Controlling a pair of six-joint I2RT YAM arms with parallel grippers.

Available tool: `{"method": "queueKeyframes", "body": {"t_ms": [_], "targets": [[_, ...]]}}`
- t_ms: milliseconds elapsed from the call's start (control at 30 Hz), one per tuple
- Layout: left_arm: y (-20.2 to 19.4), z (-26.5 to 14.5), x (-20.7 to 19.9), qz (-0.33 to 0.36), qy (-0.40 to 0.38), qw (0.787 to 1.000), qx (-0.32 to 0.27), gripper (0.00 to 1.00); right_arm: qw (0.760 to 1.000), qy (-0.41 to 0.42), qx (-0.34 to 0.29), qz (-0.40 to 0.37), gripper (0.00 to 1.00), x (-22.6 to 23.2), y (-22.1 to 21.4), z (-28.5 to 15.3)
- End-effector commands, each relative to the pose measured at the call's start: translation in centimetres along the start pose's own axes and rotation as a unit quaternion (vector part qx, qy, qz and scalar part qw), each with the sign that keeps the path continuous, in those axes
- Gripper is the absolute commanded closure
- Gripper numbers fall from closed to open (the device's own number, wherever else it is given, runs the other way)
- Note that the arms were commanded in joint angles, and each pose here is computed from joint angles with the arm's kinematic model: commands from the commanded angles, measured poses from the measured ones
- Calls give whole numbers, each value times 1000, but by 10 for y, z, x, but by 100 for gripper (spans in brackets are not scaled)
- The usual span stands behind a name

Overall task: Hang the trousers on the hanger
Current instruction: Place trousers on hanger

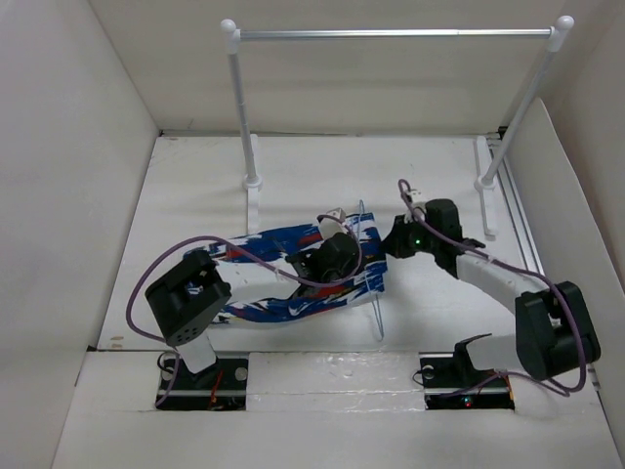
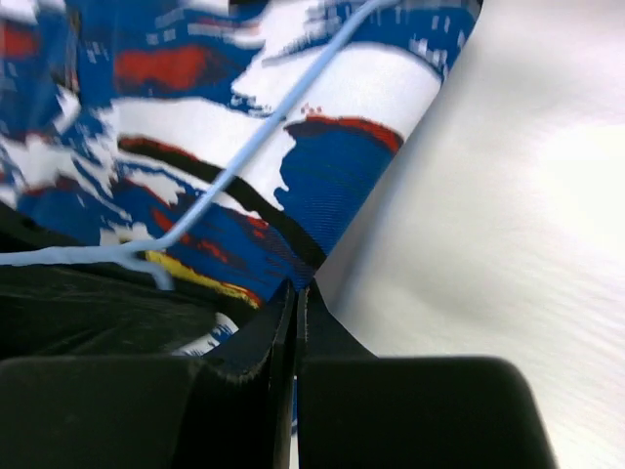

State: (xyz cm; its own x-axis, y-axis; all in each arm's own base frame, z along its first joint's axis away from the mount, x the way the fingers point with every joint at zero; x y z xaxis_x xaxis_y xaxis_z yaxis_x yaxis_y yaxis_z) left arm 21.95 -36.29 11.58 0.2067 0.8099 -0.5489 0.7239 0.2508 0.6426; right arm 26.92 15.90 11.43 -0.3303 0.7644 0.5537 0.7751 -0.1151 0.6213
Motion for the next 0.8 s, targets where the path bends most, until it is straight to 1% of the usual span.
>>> {"method": "queueKeyframes", "body": {"t_ms": [0, 33, 67, 133, 167, 200, 233, 333, 433, 600, 767], "targets": [[-25, -18, 51, 64, 89, 993, 52, 100, 998, -34, -43, -16, 100, -25, 37, -31], [-27, -21, 62, 64, 102, 991, 55, 100, 998, -37, -43, -24, 100, -30, 39, -37], [-18, -26, 64, 54, 103, 992, 42, 100, 998, -47, -39, -19, 100, -34, 37, -46], [-15, -34, 74, 48, 108, 992, 34, 100, 996, -77, -49, -7, 100, -57, 39, -66], [-16, -36, 77, 50, 111, 992, 33, 100, 996, -76, -45, -12, 100, -56, 36, -68], [-15, -38, 79, 53, 115, 991, 31, 100, 994, -92, -57, 1, 100, -67, 39, -77], [-18, -41, 85, 60, 126, 990, 36, 100, 993, -100, -59, -6, 100, -74, 39, -83], [-18, -50, 93, 75, 141, 986, 39, 100, 991, -113, -70, 20, 100, -94, 38, -97], [-17, -60, 100, 82, 152, 984, 38, 100, 988, -130, -76, 27, 100, -106, 41, -106], [-9, -76, 103, 89, 157, 983, 28, 100, 987, -139, -76, 28, 100, -116, 43, -108], [0, -76, 86, 93, 133, 987, 15, 100, 989, -126, -61, 41, 100, -121, 33, -95]]}}
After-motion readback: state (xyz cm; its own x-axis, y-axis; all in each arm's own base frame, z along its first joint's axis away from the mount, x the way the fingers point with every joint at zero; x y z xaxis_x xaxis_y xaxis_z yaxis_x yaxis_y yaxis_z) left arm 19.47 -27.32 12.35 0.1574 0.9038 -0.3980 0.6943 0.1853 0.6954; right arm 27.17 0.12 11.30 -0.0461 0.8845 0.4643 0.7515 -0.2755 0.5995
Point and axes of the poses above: each gripper's point midway between its finger pads, its own z axis out along the fingers, its own x axis along the line the jaws close on, y = z × x, the point moved 5 cm from there along -z, back along the fingers, and after that the axes turned 8 degrees about z, right-handed, at the moved point
